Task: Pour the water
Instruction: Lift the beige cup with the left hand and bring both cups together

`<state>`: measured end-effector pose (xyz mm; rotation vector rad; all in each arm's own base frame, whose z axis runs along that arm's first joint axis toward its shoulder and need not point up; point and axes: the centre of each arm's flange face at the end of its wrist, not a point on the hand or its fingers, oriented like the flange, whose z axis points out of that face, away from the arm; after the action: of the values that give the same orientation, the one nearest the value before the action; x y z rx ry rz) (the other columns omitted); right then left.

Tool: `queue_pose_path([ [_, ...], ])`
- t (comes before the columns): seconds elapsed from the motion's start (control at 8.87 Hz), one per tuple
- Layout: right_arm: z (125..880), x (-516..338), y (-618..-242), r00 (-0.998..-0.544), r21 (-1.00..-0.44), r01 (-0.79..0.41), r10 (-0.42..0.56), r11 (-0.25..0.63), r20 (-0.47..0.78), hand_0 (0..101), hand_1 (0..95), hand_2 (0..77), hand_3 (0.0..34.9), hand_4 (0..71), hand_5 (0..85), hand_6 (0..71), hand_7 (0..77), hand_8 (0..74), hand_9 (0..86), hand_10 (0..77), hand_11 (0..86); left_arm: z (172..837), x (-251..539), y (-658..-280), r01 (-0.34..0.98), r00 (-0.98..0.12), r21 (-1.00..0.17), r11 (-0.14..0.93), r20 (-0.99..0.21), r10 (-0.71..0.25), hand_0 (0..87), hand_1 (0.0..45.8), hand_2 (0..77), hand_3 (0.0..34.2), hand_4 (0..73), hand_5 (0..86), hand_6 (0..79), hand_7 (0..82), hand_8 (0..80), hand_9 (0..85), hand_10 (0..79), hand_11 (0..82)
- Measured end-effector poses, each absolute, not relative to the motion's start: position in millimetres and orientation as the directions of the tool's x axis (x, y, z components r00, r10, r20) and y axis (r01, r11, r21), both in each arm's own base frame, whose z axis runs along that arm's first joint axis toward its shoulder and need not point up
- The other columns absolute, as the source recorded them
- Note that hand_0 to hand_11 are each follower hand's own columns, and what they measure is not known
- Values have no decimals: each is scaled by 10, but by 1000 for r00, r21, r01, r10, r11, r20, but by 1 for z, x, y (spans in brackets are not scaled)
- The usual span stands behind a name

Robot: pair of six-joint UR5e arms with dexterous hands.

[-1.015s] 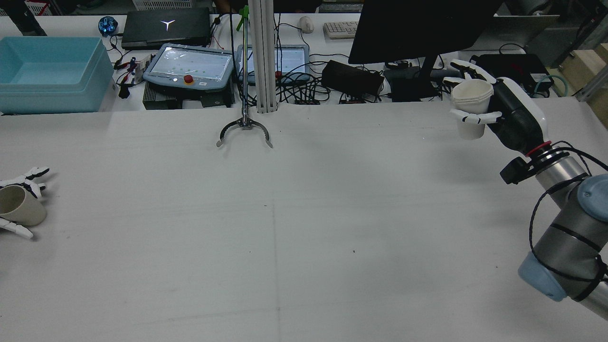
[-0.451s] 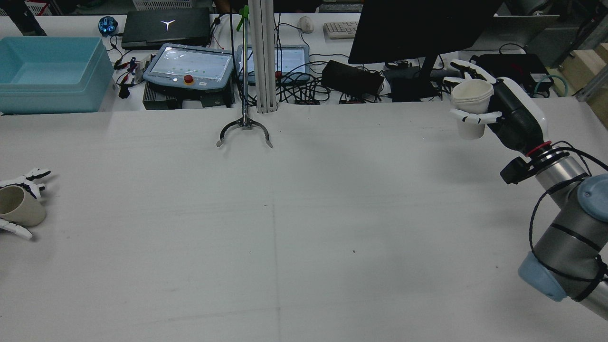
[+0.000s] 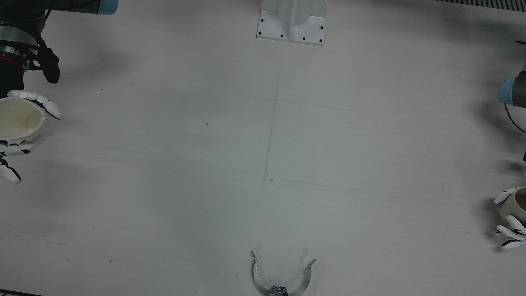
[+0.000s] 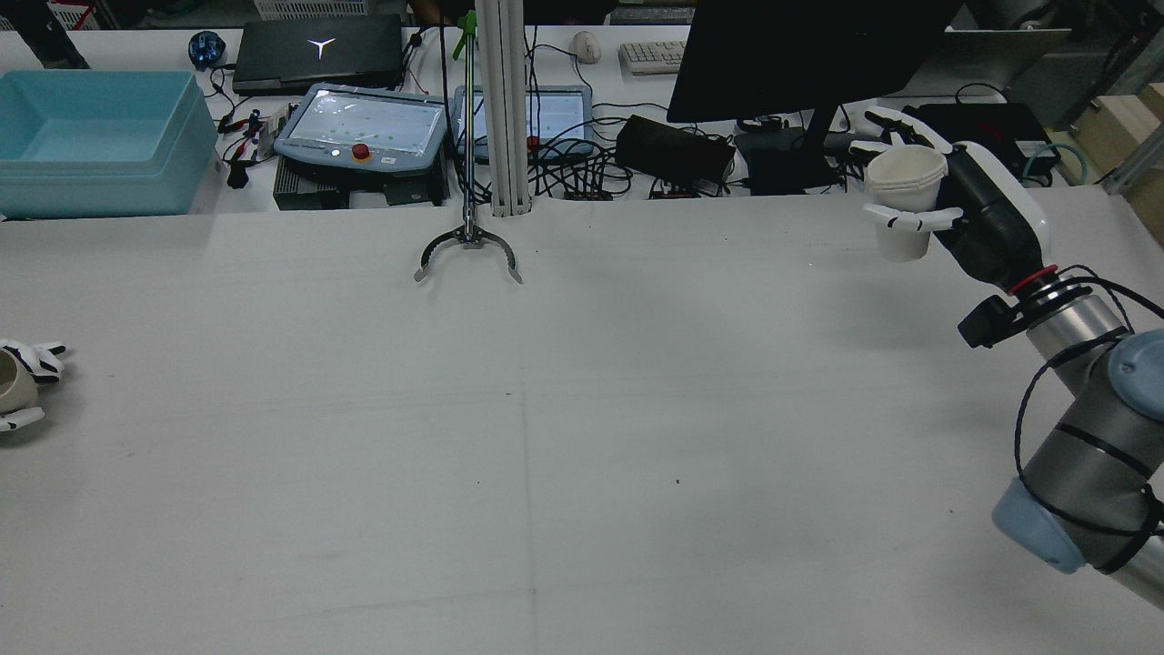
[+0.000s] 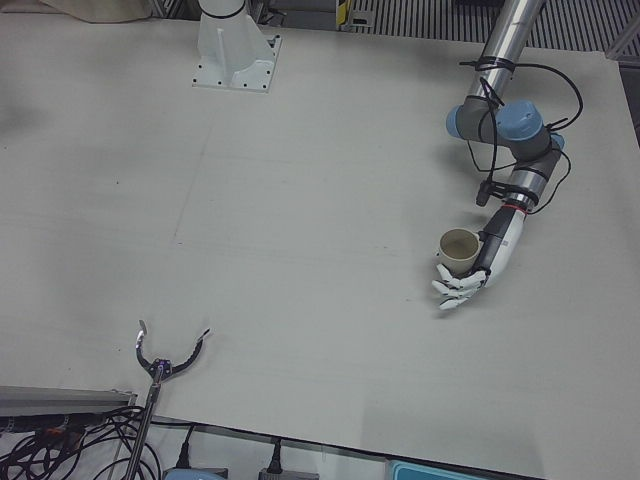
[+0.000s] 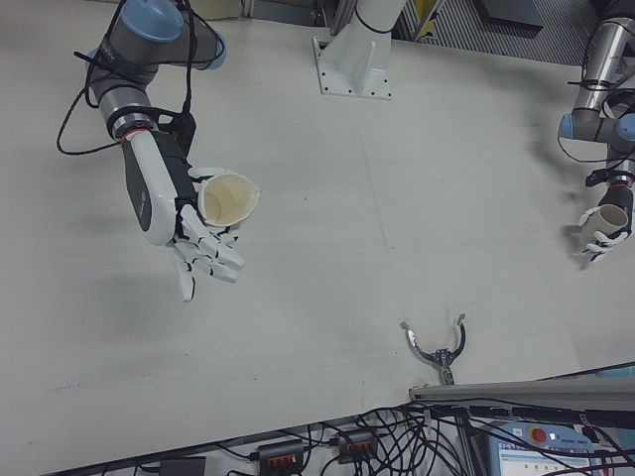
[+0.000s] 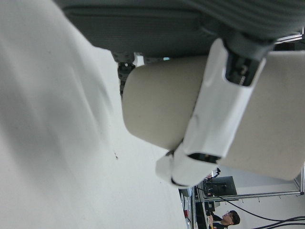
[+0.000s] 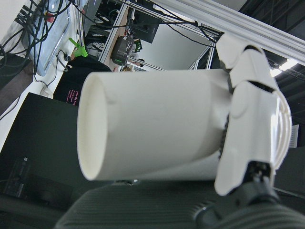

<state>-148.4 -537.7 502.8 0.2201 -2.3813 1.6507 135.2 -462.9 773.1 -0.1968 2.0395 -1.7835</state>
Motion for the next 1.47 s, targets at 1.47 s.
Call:
queue_pose_path([
  [1.47, 368, -184, -520, -905, -777, -403, -86, 484, 416, 633, 251, 273, 1, 125, 175, 644, 529, 196, 158, 0, 5, 532, 309, -497, -117, -742, -934, 338, -144, -655, 801, 305, 365, 2, 458, 453, 207, 109, 76, 11, 104, 191],
])
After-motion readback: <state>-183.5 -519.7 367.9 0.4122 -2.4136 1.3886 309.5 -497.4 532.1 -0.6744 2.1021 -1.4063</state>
